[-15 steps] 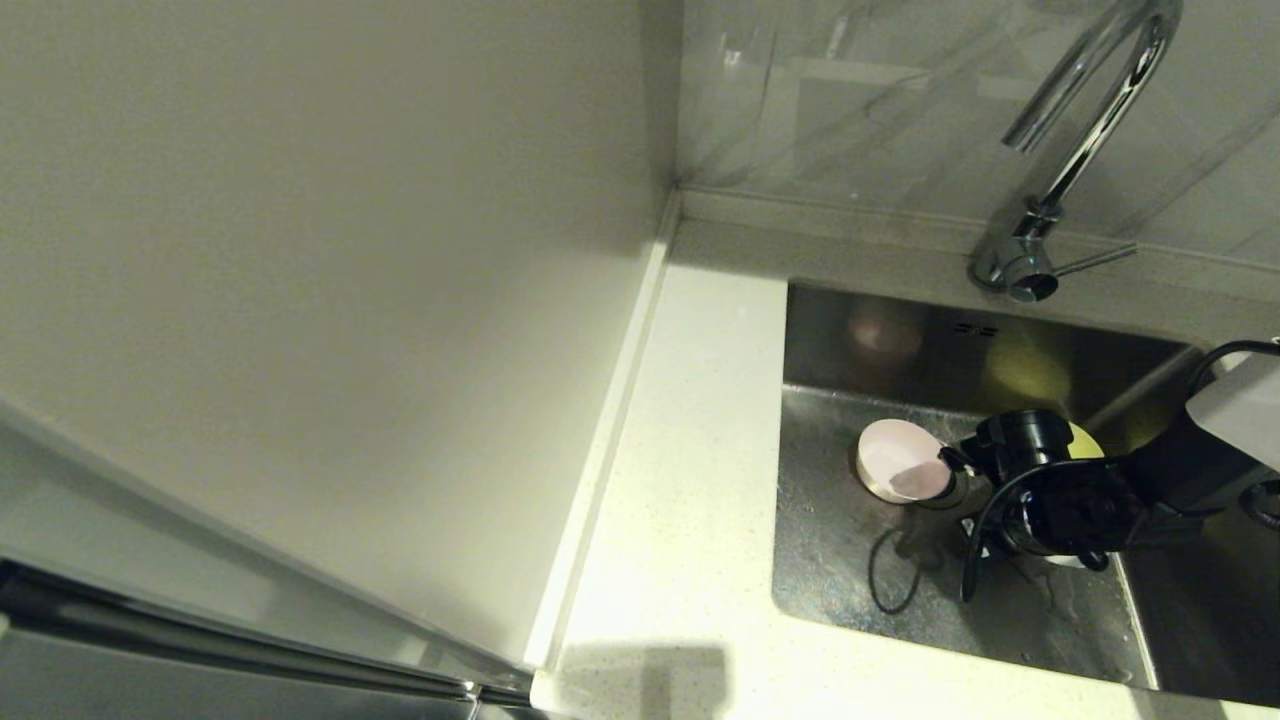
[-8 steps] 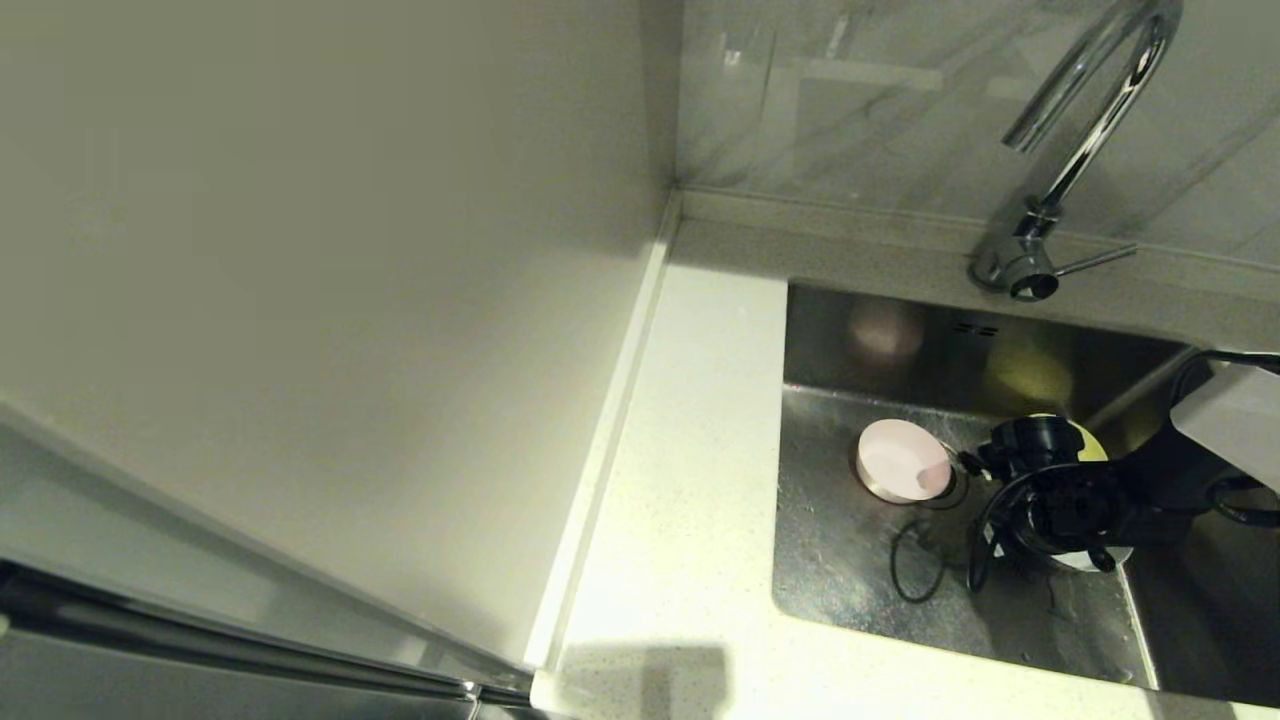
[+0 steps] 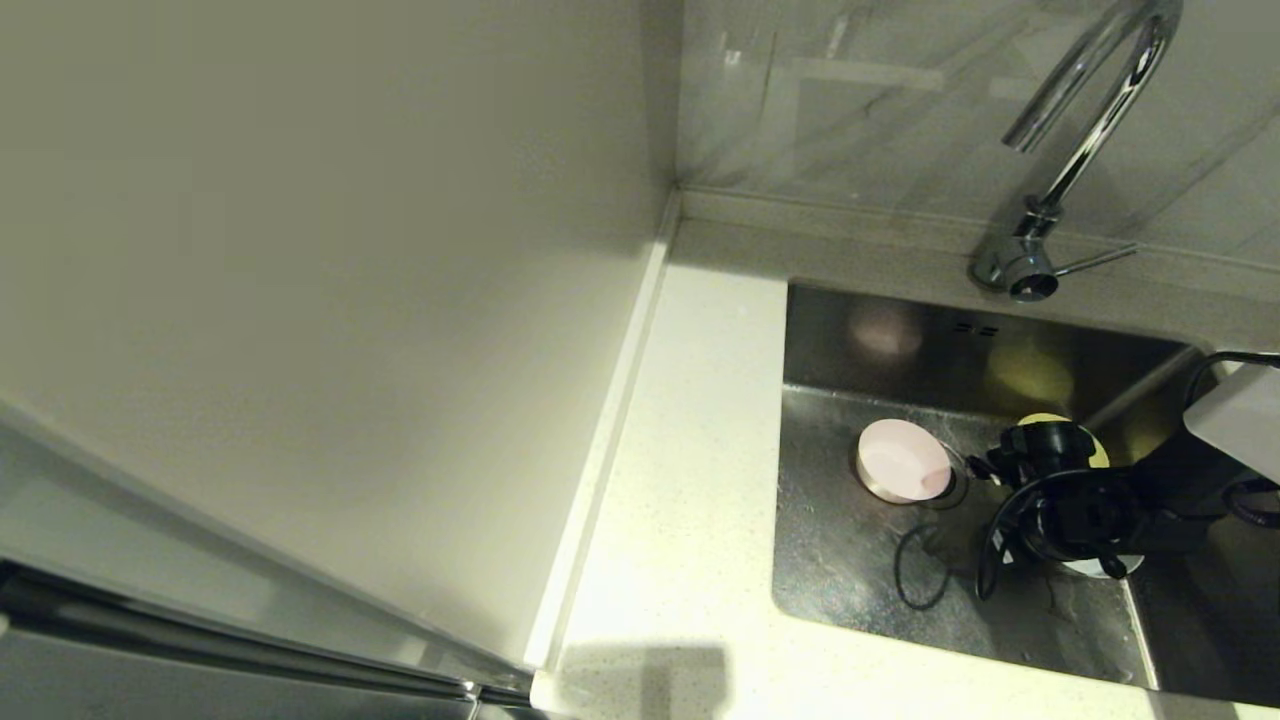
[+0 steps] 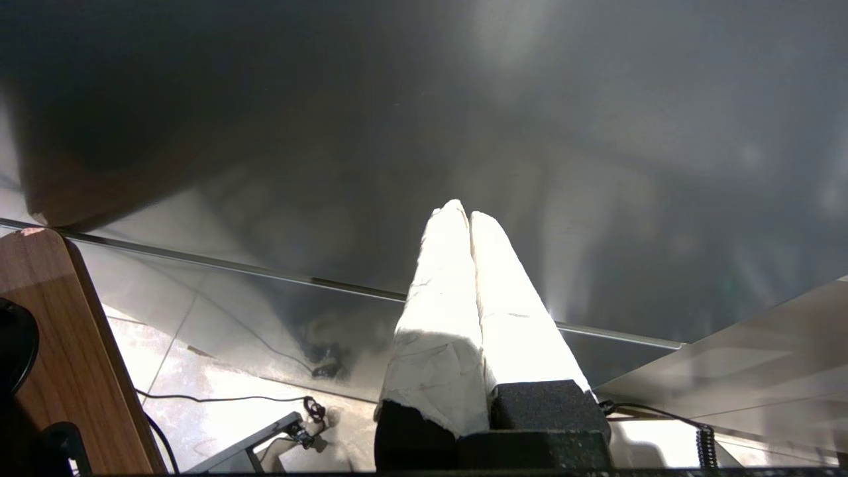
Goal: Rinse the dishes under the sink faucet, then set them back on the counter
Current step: Put a bowl into the sink
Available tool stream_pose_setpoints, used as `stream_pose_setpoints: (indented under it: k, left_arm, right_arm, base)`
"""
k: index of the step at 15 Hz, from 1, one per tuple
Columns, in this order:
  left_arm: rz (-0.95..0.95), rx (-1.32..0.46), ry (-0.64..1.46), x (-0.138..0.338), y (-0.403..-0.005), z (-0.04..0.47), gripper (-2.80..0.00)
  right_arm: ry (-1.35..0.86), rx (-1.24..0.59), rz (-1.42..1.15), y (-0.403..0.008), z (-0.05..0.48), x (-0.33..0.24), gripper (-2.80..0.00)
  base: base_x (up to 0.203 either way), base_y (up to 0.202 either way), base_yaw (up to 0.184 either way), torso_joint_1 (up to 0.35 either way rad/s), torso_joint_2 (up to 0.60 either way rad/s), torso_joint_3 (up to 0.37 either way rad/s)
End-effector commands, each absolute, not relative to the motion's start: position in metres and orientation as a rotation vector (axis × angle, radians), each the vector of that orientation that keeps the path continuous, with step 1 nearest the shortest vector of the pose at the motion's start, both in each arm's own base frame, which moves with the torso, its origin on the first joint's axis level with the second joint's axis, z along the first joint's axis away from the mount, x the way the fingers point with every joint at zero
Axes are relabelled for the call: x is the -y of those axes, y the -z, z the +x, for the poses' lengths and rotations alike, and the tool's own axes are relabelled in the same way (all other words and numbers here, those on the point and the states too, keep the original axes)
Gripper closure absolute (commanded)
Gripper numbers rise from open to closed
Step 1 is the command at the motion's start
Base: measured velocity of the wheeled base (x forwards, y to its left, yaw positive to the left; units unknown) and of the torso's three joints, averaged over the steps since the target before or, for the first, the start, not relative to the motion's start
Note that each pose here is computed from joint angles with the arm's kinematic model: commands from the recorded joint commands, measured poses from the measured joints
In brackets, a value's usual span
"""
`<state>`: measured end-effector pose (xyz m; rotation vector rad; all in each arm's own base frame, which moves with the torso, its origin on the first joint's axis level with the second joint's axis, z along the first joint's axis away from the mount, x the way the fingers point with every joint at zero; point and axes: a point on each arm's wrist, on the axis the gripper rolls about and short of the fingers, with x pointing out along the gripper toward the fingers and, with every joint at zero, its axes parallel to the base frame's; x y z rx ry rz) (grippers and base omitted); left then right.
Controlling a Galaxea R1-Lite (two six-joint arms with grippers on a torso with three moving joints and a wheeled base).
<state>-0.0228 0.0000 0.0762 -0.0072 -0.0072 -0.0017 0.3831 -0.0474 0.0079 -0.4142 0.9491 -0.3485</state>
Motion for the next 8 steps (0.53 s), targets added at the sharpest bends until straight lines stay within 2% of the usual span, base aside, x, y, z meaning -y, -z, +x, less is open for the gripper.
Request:
stream_pose_setpoints:
  k: [1,5,8]
  left_arm:
    - [-0.008,0.005,0.002,0.000,-0.075,-0.023,0.00]
    - [-0.008,0.005,0.002,0.000,-0.075,-0.023,0.00]
    - [-0.008,0.005,0.002,0.000,-0.075,-0.023,0.00]
  right_arm:
    - [0.346,-0.945,-0.424,-0.011,0.379,0.047,-2.80]
    - [0.348,-0.937,-0.420,-0.019,0.377,0.047,-2.80]
    - [0.358,-0.886,-0.410,-0.042,0.370,0.046,-2.80]
  base:
    - [0.000,0.000,0.000,0.000,0.00,0.000]
    - [0.000,0.000,0.000,0.000,0.00,0.000]
    - [0.000,0.000,0.000,0.000,0.00,0.000]
